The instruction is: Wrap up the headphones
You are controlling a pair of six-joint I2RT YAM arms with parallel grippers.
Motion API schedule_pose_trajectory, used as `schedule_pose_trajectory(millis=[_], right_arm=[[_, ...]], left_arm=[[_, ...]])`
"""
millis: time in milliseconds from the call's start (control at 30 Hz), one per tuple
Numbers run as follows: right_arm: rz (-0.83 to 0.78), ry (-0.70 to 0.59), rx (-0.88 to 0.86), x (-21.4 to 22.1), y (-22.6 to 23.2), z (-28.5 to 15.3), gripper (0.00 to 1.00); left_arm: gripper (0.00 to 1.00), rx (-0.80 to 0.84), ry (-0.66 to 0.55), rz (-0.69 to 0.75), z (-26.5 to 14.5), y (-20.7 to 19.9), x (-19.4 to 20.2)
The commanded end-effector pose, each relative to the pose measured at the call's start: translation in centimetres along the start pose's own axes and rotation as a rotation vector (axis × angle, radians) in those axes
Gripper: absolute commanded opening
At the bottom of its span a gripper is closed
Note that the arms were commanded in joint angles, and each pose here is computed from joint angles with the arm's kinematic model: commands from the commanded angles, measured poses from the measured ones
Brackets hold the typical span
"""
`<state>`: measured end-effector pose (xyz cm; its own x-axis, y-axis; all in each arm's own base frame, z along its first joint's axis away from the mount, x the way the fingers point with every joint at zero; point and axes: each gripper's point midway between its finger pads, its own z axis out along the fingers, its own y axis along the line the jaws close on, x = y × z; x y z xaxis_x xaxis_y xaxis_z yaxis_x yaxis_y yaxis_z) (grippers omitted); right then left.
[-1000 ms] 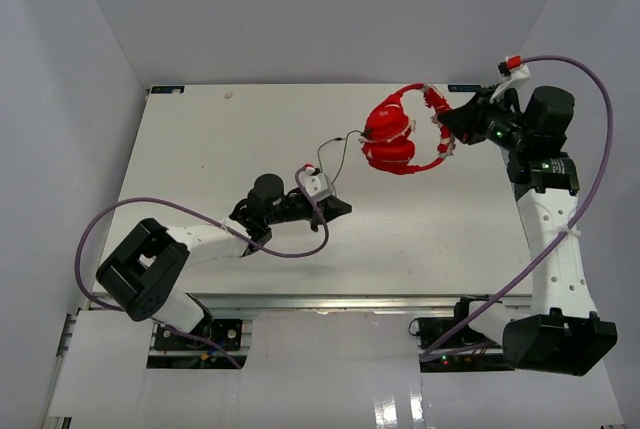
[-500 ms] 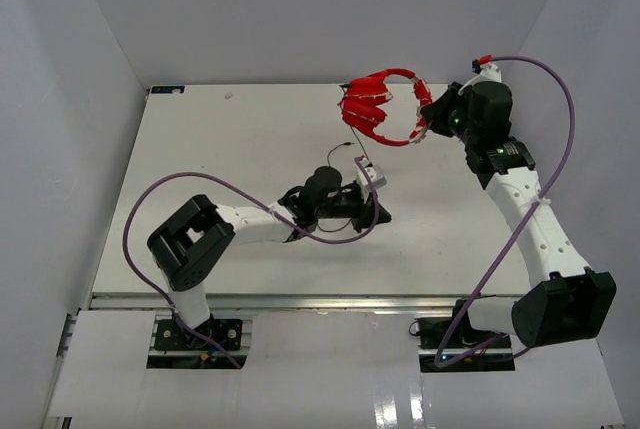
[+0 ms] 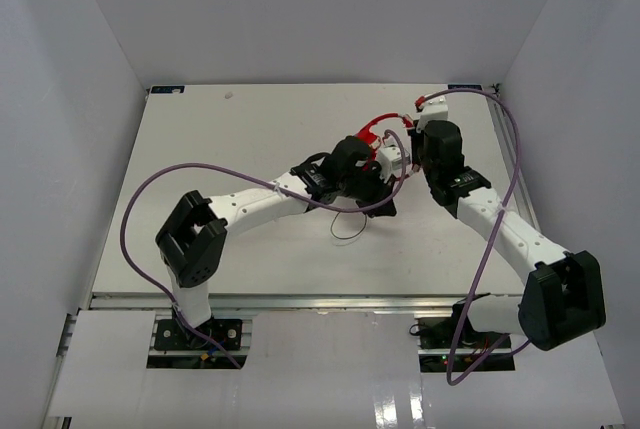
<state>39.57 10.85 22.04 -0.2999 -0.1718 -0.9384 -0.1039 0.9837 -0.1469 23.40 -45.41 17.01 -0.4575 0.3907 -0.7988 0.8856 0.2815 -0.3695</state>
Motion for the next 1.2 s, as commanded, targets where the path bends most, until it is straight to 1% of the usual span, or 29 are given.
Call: schedule_pose_trajectory(millis=[0,100,167,233,300,367,433,567,667,733,767,900,1000,1067,1167], right_arm=[[-0.219,-0.261,-0.219,-4.5,2.7,-2.5,0.08],[-0.340,-0.236,-0.352,-2.6,4.7,-3.2,0.08],[-0.365,-0.237,-0.402,-2.0,5.4,-3.6,0.08],[-0.375,-0.227,-0.441,-1.4,5.9,-4.0,0.08],[-0.369,-0.224,-0.478,-1.3,6.4,-4.4,0.08],[-0.351,-0.207,-0.528,-0.8,7.1,-4.8,0.08],[-0.321,-0.191,-0.577,-0.7,7.7,-4.9,0.08],[-0.162,-0.146,-0.585,-1.4,7.0,-4.2,0.08],[-0.062,-0.116,-0.564,-2.4,5.1,-3.2,0.08],[-0.020,-0.102,-0.661,-2.6,5.1,-3.5,0.08],[-0.019,-0.106,-0.680,-2.7,4.4,-3.5,0.08],[-0.059,-0.095,-0.852,-1.4,5.9,-5.8,0.08],[-0.070,-0.109,-0.976,-1.1,7.2,-7.9,0.08],[-0.066,-0.110,-1.019,-1.1,7.6,-9.0,0.08],[-0.084,-0.111,-1.072,-1.0,8.0,-10.5,0.08]], left_arm=[[0.02,-0.004,0.132,0.031,-4.3,-1.8,-0.9],[0.02,0.059,0.209,0.038,-5.7,-2.8,-1.3],[0.02,0.116,0.216,0.072,-6.6,-3.5,-2.5],[0.03,0.135,0.237,0.062,-7.7,-3.7,-2.0],[0.03,0.169,0.224,0.046,-9.0,-3.8,-1.6],[0.02,0.185,0.221,0.033,-9.8,-3.5,-1.2],[0.03,0.211,0.190,0.027,-10.9,-4.0,-1.8],[0.03,0.247,0.207,-0.007,-11.8,-4.7,-0.6],[0.03,0.225,0.222,-0.010,-12.2,-4.5,0.4],[0.02,0.169,0.224,0.013,-12.8,-3.6,0.7],[0.01,0.119,0.208,0.034,-13.4,-2.8,0.3],[0.01,0.020,0.112,0.109,-14.6,-0.6,-1.6],[0.01,-0.022,0.067,0.127,-15.2,1.4,-2.4],[0.01,-0.038,0.059,0.128,-15.3,2.5,-2.6],[0.00,-0.064,0.089,0.125,-14.8,4.5,-1.9]])
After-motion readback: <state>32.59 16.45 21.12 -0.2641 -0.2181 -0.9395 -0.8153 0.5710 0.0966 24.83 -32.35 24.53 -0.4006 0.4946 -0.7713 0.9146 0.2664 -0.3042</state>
